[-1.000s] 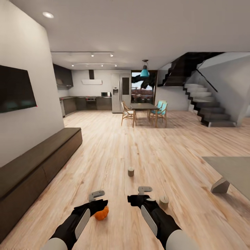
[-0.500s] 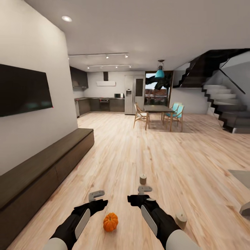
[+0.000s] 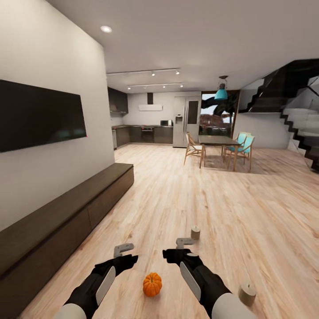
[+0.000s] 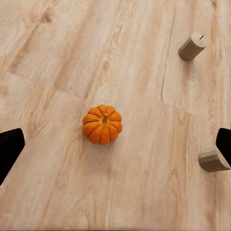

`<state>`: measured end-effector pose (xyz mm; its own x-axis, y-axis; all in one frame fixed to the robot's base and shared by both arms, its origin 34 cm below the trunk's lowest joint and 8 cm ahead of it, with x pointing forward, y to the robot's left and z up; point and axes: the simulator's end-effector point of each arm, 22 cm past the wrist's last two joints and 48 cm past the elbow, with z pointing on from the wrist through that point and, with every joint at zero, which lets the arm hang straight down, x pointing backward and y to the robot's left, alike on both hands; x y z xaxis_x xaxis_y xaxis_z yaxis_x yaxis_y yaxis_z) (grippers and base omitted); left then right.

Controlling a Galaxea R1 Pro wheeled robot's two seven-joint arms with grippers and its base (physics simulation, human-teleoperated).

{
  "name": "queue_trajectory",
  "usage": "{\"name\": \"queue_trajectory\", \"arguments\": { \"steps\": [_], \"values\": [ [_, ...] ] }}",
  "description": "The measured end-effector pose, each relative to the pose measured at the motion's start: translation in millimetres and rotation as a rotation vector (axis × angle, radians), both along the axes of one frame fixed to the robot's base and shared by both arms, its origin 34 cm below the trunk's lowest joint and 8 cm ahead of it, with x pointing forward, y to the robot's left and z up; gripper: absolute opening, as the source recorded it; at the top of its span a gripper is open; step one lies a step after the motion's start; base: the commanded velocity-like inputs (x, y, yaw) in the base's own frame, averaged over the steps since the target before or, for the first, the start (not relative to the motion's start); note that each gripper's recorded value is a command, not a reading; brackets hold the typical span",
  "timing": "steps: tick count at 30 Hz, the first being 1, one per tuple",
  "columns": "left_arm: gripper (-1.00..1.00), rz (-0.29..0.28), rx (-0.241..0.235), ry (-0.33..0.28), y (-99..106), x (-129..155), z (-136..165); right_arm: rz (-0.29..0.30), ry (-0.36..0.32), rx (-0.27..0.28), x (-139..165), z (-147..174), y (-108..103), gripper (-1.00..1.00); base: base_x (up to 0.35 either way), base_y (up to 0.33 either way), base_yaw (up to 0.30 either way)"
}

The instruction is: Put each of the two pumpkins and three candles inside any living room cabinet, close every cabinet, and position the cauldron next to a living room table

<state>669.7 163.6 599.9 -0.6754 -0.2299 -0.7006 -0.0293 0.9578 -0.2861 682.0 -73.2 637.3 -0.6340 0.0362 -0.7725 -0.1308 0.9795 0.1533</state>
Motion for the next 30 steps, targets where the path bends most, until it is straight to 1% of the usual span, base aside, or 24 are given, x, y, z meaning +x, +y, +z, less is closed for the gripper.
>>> {"name": "queue_trajectory", "arguments": {
  "steps": [19, 30],
  "values": [
    [1.0, 0.001, 0.002, 0.0, 0.5, 0.1, 0.1, 0.0, 0.001, 0.0, -0.4, -0.1, 0.5, 1.0, -0.017, 0.0, 0.275],
    [1.0, 0.001, 0.0, 0.0, 0.2, -0.1, 0.2, 0.001, 0.001, 0.0, -0.7, -0.1, 0.9, 1.0, 0.022, 0.008, 0.275]
  ]
}}
